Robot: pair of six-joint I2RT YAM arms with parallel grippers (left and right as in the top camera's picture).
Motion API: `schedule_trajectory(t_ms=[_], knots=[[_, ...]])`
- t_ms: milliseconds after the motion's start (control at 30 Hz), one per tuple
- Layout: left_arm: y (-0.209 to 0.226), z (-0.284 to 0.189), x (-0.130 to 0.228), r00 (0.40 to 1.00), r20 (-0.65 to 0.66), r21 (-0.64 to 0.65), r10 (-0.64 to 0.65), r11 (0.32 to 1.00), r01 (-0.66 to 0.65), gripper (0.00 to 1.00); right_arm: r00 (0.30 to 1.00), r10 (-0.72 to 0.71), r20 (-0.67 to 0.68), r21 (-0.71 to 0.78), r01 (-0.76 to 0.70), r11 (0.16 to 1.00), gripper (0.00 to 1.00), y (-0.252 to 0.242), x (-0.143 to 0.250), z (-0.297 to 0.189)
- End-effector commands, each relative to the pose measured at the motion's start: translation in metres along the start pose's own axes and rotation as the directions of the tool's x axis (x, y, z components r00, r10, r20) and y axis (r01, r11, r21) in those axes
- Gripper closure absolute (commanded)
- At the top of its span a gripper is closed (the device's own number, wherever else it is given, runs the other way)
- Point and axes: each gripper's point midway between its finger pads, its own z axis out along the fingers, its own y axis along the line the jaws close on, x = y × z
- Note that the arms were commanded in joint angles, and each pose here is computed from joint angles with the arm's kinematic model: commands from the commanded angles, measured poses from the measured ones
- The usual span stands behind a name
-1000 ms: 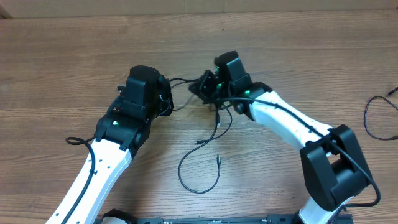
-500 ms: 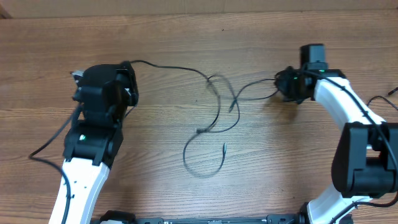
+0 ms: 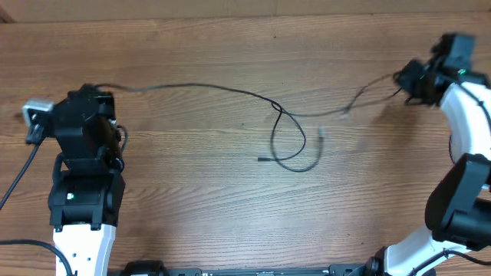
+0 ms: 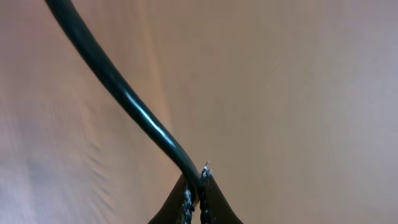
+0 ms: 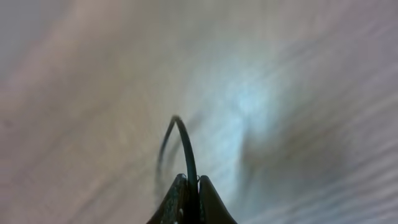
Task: Untangle cables
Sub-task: 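Pull both grippers apart, stretching the cable left and right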
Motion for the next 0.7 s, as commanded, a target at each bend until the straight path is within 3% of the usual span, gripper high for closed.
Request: schedule_trajectory(t_ms=[0,100,233,467,567,667], knots=[[0.015,-0.007,-0.04,0.979,0.192,-0.094,0.068,0.994,-0.051,0.96,0.971,-0.087,0.222,-0.005,0.09,0.996,0.96,0.01,-0.078,-0.057],[0.034,-0.012,-0.054,0.959,0.259,-0.185,0.116,0.98,-0.068,0.96,0.921,-0.173,0.349,-0.009,0.188,0.982,0.96,0.029,-0.12,-0.098],[0.056,-0.017,-0.061,0.944,0.274,-0.289,0.183,0.952,-0.101,0.96,0.8,-0.243,0.548,-0.002,0.291,0.957,0.96,0.064,-0.175,-0.175],[0.089,-0.014,-0.054,0.931,0.217,-0.443,0.294,0.879,-0.175,0.95,0.555,-0.192,0.81,-0.02,0.352,0.936,0.96,0.107,-0.227,-0.312],[0.099,-0.007,-0.049,0.927,0.19,-0.484,0.323,0.853,-0.198,0.96,0.503,-0.178,0.846,-0.027,0.374,0.927,0.96,0.115,-0.232,-0.334],[0.11,0.0,-0.043,0.923,0.153,-0.529,0.353,0.818,-0.226,0.96,0.497,-0.2,0.844,-0.008,0.384,0.923,0.96,0.115,-0.232,-0.332]])
